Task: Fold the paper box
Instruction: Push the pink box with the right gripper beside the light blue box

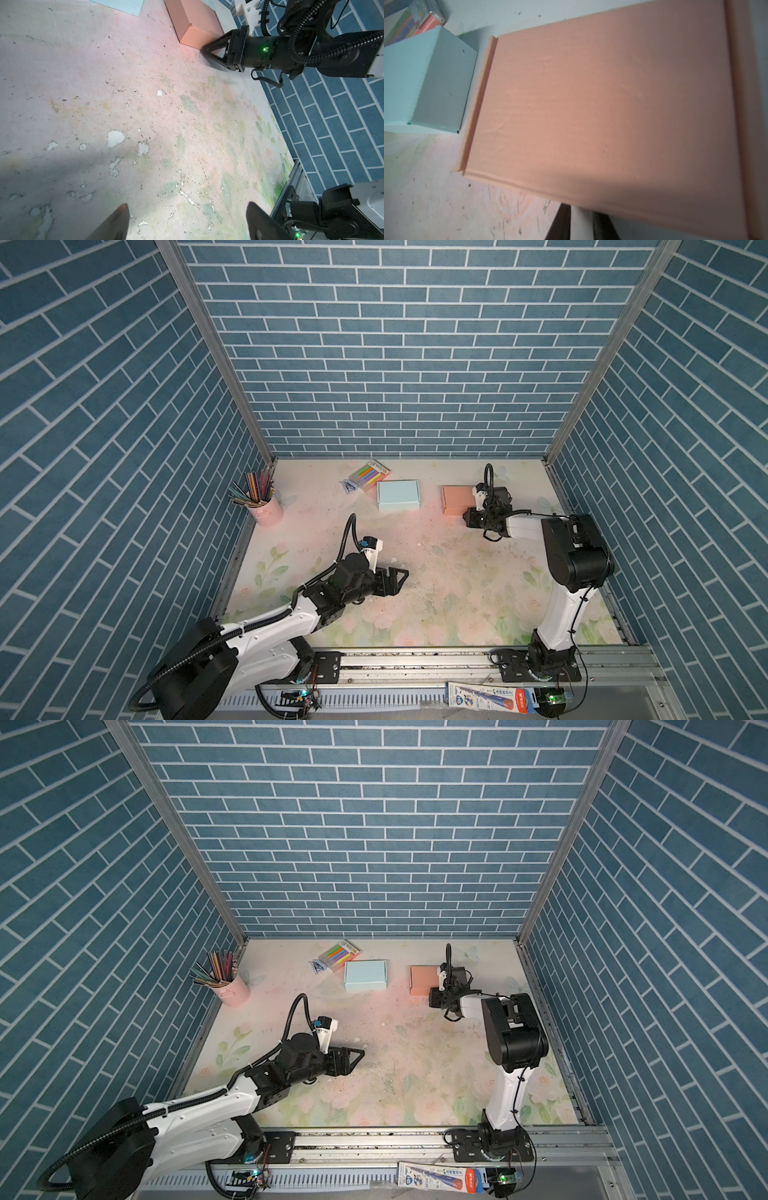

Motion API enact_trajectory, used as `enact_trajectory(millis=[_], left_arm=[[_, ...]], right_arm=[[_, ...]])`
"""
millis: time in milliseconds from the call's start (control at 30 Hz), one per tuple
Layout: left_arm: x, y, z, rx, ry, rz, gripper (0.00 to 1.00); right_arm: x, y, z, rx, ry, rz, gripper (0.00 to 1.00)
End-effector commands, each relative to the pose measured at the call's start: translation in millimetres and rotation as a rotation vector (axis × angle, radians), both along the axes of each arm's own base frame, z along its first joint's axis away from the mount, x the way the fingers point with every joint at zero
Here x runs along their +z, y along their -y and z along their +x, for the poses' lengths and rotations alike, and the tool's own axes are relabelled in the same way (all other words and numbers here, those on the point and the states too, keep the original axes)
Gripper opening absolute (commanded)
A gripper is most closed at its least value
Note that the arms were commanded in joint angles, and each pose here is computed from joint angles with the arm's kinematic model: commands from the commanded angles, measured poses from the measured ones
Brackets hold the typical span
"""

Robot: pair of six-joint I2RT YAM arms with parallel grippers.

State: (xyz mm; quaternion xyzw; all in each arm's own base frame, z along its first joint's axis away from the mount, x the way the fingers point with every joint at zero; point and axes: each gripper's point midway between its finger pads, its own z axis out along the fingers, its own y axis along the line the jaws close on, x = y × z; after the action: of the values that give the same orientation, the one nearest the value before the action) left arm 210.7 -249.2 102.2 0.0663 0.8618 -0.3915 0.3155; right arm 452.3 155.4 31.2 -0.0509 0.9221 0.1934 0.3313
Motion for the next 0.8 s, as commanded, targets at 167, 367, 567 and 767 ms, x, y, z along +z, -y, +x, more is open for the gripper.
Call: enact_trajectory(millis=[167,367,567,767], left_arm=[[3,4,3,0.01,-0.002,0.004,0.88],[2,4,4,0.012,-0.003,0.01,0.88],[4,5,5,0.019,0.003,0.003,0.89],[1,3,4,0.021,-0.003,0.009,0.88]], right_arm=[[-3,1,11,0.023,0.002,-0.019,0.21],[-3,-1,17,0.025,0.004,-0.009,0.21],[-2,-5,21,0.036,0.004,0.007,0.22],[-5,-14,24,0.056,-0.001,0.022,0.23]])
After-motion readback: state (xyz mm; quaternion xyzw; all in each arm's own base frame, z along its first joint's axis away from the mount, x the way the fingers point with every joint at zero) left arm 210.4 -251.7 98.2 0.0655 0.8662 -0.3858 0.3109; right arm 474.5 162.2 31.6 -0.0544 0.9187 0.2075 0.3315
